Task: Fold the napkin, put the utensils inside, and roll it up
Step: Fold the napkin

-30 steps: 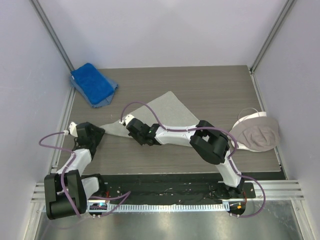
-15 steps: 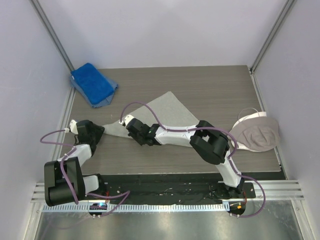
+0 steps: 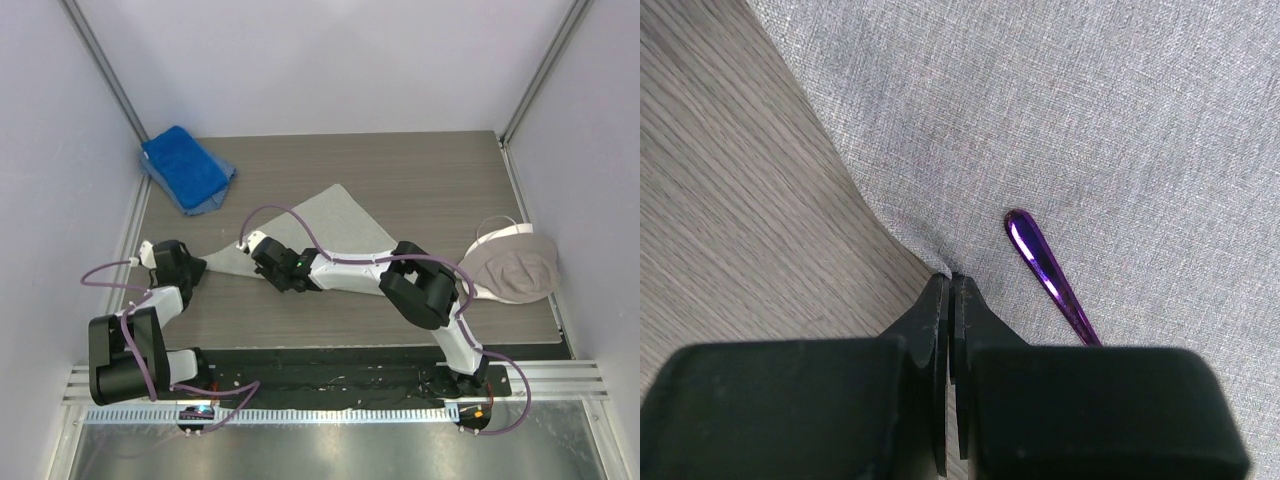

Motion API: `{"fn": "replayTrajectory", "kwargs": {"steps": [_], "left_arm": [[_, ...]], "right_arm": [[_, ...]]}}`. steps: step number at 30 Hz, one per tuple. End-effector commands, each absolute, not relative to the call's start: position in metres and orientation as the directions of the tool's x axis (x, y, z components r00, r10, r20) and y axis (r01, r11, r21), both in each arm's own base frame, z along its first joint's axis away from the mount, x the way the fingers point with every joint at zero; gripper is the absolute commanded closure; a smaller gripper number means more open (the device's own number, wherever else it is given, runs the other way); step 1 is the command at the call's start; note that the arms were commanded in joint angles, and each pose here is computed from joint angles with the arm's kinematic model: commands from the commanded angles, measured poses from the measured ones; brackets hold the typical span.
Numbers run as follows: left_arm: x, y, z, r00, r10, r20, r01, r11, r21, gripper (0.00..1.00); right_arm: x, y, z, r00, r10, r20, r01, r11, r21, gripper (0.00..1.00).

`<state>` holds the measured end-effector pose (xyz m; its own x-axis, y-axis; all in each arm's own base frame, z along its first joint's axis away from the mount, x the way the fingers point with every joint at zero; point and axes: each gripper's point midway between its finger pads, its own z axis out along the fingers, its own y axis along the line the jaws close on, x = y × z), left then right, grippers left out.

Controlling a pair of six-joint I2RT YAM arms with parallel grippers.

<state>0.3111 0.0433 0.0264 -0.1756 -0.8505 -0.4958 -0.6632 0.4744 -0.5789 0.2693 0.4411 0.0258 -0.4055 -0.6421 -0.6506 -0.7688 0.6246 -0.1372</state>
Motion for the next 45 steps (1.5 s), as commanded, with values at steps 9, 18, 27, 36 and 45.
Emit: {"fn": "replayTrajectory", "kwargs": {"steps": [9, 18, 27, 36, 45], "left_arm": [[0.314, 0.055, 0.03, -0.165, -0.829, -0.534, -0.673, 0.491, -0.553, 1.0], [0.325, 0.066, 0.066, -0.12, -0.77, -0.627, -0.603, 0.558, -0.57, 1.0], [0.348, -0.005, 0.105, -0.265, -0.661, -0.702, -0.287, 0.749, -0.597, 1.0], [0.354, -0.127, 0.112, -0.424, -0.429, -0.797, 0.029, 0.874, -0.486, 1.0], [0.334, -0.262, 0.089, -0.524, -0.09, -0.847, 0.391, 0.858, -0.333, 1.0]], "right_arm": [[0.246, 0.456, 0.03, -0.396, -0.653, -0.646, -0.823, 0.565, -0.066, 0.84], [0.23, 0.463, 0.098, -0.374, -0.57, -0.731, -0.854, 0.519, 0.032, 0.4], [0.281, 0.386, 0.13, -0.527, -0.39, -0.755, -0.67, 0.738, 0.087, 0.36], [0.326, 0.268, 0.119, -0.63, -0.214, -0.746, -0.395, 0.916, 0.071, 0.36], [0.328, 0.229, 0.125, -0.634, -0.096, -0.767, -0.263, 0.96, 0.097, 0.36]]}}
